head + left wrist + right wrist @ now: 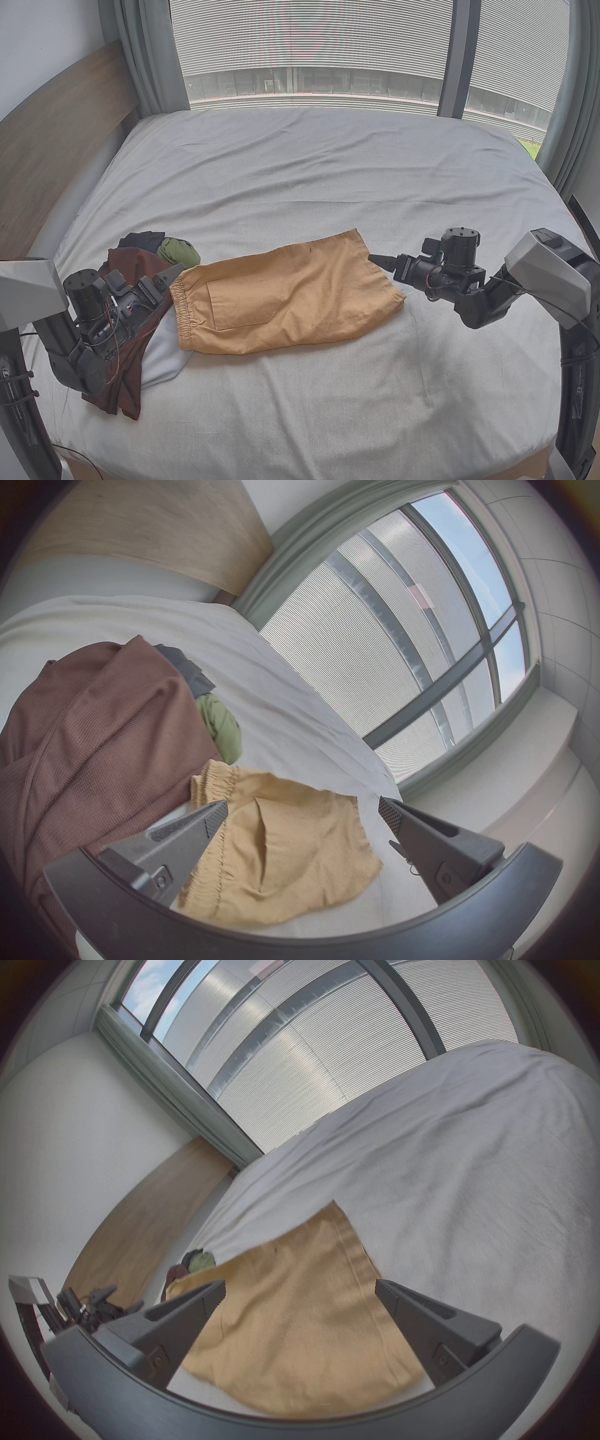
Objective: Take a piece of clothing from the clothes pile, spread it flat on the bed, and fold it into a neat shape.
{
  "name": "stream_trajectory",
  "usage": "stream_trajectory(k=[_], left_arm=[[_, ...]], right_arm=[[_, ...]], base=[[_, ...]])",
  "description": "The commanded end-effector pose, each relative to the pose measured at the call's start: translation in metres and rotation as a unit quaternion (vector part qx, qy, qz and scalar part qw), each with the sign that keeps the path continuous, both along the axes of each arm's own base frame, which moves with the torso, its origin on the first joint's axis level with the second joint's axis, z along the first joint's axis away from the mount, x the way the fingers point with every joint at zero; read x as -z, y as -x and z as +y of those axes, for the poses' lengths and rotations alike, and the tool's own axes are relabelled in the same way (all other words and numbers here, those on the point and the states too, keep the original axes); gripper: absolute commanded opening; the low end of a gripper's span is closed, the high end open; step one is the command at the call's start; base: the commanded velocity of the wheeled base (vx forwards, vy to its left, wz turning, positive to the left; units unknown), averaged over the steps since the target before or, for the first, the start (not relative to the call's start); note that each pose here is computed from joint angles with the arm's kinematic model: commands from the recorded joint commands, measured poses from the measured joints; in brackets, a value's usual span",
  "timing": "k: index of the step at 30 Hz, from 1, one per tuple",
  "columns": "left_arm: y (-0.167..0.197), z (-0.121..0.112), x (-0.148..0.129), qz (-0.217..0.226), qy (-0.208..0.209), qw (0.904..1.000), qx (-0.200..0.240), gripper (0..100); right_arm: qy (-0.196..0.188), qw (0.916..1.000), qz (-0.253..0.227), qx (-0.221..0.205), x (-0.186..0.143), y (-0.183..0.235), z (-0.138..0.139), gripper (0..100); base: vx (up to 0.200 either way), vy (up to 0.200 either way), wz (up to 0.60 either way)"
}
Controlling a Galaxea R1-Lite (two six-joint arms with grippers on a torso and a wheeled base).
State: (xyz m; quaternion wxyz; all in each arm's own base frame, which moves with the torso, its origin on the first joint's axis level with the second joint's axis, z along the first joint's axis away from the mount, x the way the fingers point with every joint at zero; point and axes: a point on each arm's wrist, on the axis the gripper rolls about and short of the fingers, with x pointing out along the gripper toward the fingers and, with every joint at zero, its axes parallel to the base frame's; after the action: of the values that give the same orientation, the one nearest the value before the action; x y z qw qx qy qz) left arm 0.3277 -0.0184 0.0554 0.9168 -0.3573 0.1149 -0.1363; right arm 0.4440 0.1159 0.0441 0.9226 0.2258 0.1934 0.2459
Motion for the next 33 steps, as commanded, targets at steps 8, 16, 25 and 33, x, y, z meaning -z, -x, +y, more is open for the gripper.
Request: stream_trajectory(k=[8,16,25,33], left_arm=[[0.028,-0.009,-0.02,-0.027,-0.041,0.9972,0.056,100],[0.029,-0.009,-0.019,-0.024,-0.041,0.9972,0.057,100],[0.028,-0.009,-0.016,-0.019,-0.041,0.9974,0.057,100],[0.027,-0.009,-0.014,-0.015,-0.041,0.9974,0.056,100]], right_arm=[[0.041,0.9973,0.06,-0.003,0.044,0.052,-0.015,100],[0.049,0.9945,0.092,-0.005,0.064,0.058,-0.015,100],[0.051,0.9932,0.105,0.0,0.085,0.048,-0.011,100],[0.048,0.9947,0.091,0.006,0.091,0.034,-0.002,100]], base=[[0.0,0.0,0.0],[0.0,0.0,0.0],[0.0,0.0,0.0],[0.0,0.0,0.0]])
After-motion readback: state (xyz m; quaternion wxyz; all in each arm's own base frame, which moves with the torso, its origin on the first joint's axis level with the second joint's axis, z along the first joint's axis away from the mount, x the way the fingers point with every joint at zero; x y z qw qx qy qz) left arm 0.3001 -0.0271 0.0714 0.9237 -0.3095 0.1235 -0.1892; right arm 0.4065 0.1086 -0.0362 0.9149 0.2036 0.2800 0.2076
